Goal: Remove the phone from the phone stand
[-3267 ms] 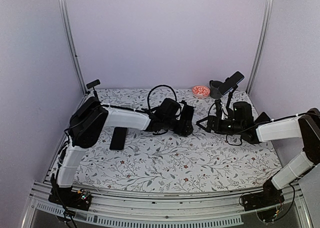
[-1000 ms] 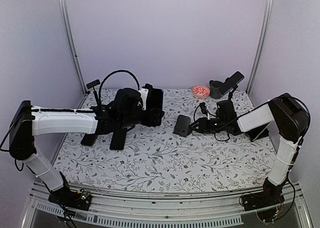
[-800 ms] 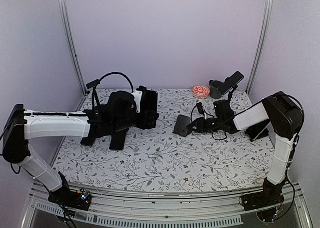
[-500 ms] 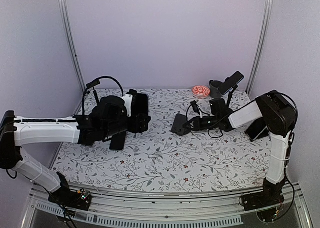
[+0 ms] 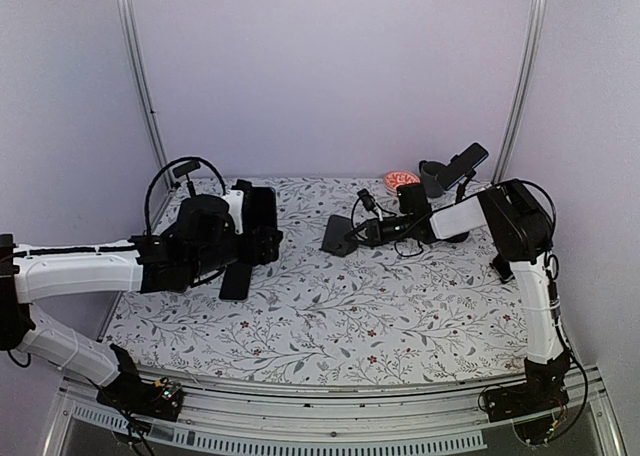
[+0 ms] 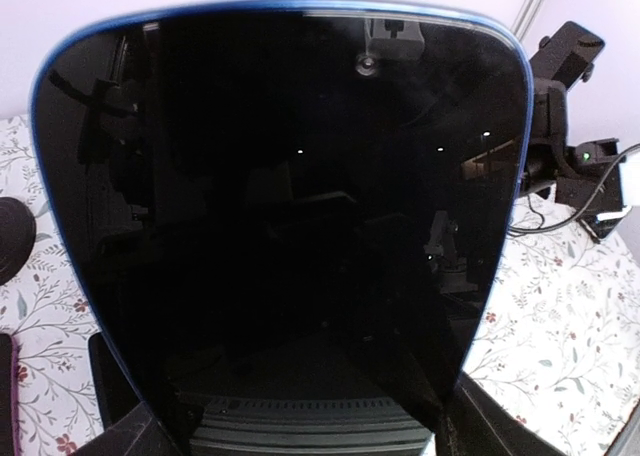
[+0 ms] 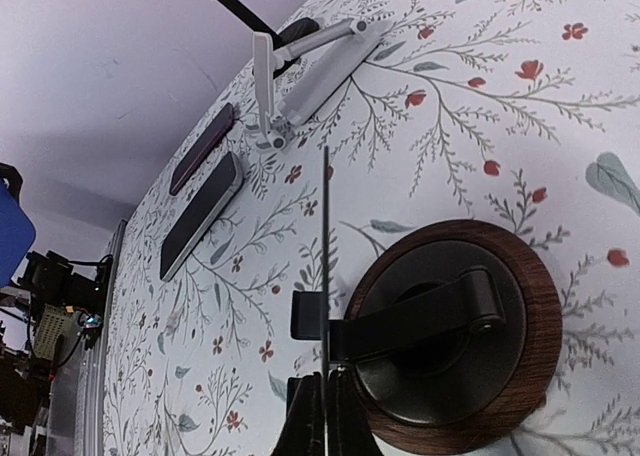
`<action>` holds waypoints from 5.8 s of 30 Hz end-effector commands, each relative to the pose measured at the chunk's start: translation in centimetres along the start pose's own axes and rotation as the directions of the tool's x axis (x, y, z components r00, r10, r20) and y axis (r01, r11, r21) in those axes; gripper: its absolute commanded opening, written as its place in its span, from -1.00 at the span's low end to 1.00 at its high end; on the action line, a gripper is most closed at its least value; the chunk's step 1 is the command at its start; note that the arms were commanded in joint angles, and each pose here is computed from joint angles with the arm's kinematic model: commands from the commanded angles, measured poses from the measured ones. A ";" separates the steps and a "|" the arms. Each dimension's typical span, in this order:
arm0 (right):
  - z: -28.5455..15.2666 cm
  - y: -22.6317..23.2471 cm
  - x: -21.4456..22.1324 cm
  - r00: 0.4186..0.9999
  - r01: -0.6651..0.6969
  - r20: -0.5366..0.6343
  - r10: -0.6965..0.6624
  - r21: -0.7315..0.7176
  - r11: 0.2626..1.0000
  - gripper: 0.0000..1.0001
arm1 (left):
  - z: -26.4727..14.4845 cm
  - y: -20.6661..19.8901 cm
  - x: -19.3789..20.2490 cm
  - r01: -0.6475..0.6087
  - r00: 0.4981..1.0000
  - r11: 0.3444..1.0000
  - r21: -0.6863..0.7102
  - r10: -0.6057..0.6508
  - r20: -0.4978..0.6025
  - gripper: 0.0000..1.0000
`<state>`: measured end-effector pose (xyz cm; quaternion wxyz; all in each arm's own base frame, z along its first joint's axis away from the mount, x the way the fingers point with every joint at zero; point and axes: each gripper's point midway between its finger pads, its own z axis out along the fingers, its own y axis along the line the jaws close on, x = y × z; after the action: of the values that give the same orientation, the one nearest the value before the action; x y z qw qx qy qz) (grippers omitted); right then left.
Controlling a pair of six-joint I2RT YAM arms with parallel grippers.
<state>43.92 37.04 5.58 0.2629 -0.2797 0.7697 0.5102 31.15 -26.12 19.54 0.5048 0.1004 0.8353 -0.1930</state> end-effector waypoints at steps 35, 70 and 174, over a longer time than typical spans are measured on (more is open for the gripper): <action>9.1 2.2 -5.4 0.996 0.088 -0.008 -0.089 -0.112 0.990 0.09 | -1.5 2.2 3.3 0.095 0.990 0.995 -0.026 -0.097 -0.099 0.09; -12.2 18.2 -8.3 0.908 0.277 0.272 -0.320 0.183 0.943 0.95 | 8.5 -0.9 13.9 0.053 0.825 0.993 -0.105 -0.103 -0.556 0.14; -41.4 -2.5 12.9 0.668 -0.707 0.739 0.087 0.595 0.382 0.98 | 7.4 -5.2 3.7 0.044 0.964 0.991 0.130 -0.008 -0.266 0.98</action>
<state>29.89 -3.22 7.35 0.4083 0.2883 0.8449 0.1905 32.98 -34.29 12.43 0.3618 0.1515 0.8919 -0.2252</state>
